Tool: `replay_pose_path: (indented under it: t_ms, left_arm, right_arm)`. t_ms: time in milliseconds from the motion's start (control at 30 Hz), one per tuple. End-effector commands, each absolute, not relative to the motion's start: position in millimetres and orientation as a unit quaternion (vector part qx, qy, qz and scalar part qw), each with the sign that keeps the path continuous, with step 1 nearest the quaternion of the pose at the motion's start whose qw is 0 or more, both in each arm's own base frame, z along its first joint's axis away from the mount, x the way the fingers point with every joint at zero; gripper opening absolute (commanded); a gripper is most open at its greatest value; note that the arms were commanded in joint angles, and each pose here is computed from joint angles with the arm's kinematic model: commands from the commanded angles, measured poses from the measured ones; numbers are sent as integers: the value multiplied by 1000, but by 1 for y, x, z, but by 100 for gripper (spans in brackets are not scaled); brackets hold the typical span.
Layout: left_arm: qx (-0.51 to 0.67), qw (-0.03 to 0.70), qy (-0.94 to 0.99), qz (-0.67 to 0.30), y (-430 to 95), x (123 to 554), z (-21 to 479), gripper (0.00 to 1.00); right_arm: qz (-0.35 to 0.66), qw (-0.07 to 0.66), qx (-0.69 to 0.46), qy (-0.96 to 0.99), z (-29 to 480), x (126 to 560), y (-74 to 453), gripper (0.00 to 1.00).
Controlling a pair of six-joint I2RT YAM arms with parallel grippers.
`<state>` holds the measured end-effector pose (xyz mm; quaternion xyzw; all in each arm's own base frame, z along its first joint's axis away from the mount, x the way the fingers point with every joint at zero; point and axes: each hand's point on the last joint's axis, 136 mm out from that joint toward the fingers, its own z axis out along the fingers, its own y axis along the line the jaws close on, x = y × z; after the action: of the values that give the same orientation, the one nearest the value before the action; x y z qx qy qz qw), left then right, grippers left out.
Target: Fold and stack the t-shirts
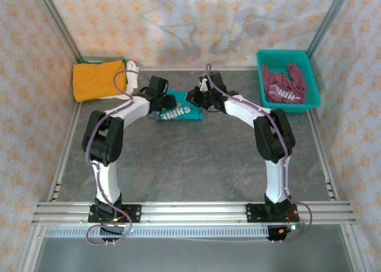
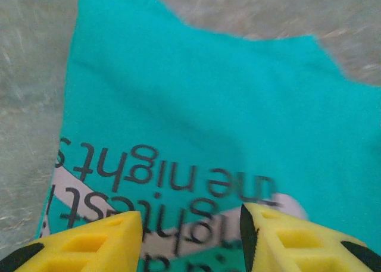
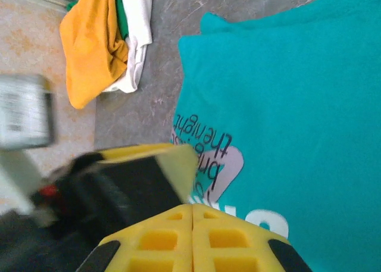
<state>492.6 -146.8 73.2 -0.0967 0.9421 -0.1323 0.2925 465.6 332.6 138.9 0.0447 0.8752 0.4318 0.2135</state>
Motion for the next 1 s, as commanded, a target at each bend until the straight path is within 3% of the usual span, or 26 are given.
replay_pose_path:
  t_ms: [0,167,400,633,967]
  left_arm:
    - [-113,293,940,-132,-144,498,55,47]
    - [-124,263,951,-105,-134,486,22,46]
    - [-121,239,958,-99,-128,461,12,46]
    - [-120,220,962,-105,-128,423,6,45]
    - [-151,199,958,-138,-126,359,28,45]
  right_arm:
    - [430,191,69,880,103,477,335,7]
    - [388,154,108,902,31,480,313,5]
    - [352,140,126,917,-5,464,289,4]
    - [352,151,125,915,9,441,279,3]
    - [340,137,120,923,23,369,269,4]
